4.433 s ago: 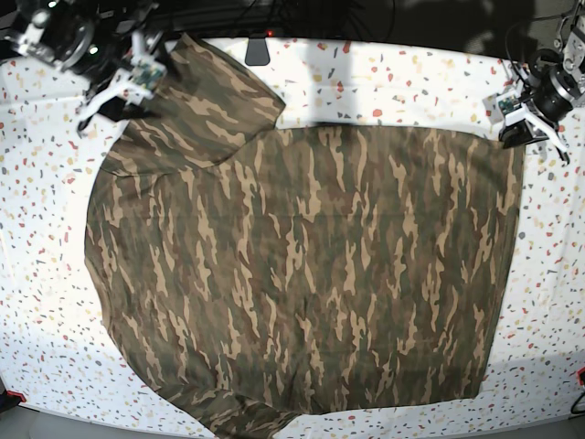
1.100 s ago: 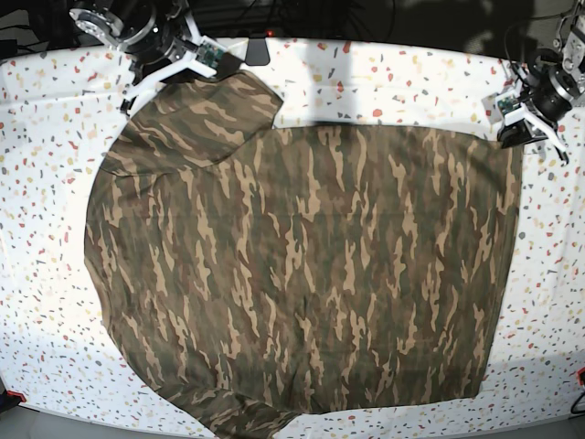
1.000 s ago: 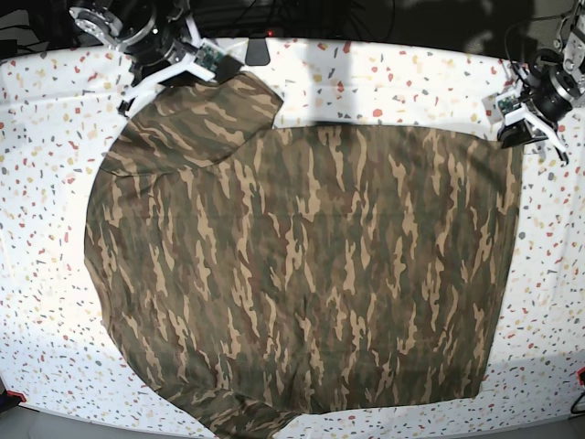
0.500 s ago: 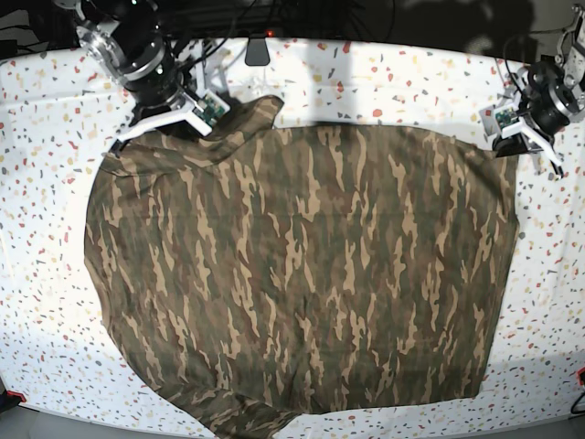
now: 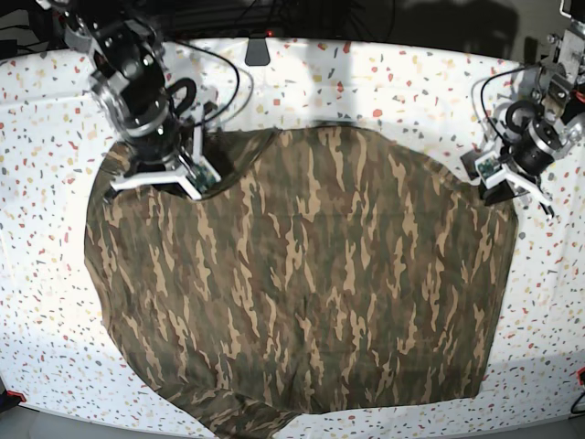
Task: Fold the T-shirt properly
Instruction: 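Lift and pull both held shirt edges toward the hem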
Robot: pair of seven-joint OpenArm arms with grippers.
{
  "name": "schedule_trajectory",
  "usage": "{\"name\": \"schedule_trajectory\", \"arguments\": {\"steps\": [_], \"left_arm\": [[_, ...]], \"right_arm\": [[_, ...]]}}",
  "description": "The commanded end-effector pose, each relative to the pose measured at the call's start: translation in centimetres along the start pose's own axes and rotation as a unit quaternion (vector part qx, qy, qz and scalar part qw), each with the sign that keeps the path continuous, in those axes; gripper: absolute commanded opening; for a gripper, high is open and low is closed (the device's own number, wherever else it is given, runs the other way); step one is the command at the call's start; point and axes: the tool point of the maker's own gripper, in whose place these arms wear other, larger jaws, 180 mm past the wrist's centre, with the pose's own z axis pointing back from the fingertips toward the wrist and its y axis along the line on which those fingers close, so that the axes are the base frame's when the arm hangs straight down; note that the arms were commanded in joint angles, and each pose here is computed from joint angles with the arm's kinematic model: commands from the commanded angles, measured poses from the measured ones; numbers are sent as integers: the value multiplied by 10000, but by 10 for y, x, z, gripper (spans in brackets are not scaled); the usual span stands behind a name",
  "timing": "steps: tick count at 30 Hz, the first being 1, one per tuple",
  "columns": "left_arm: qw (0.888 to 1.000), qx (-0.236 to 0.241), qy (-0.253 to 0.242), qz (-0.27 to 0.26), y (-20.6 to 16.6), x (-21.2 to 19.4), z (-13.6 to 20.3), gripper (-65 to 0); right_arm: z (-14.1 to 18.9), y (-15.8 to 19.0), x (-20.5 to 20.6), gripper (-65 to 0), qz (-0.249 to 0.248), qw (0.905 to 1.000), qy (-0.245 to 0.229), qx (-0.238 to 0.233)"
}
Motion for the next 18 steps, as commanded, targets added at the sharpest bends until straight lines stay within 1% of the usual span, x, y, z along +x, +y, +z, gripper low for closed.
{"name": "schedule_trajectory", "arguments": {"steps": [1, 5, 9, 14, 18], "left_arm": [[9994, 333, -45, -71, 24, 4, -1, -650], [9981, 596, 181, 17, 40, 5, -10, -650], [9973, 718, 152, 14, 52, 10, -14, -650], [9968, 790, 153, 34, 59, 10, -17, -650], [9961, 836, 250, 94, 67, 2, -23, -650]], "right_arm": [[-4, -14, 14, -650, -72, 9995, -226, -205], [-25, -26, 27, -650, -274, 9986, -309, -346], [-39, -45, 39, -650, -332, 9973, -432, -487], [-57, -64, 35, -650, -310, 9970, -307, -634], [-73, -80, 29, -650, -318, 9967, -160, -735]]}}
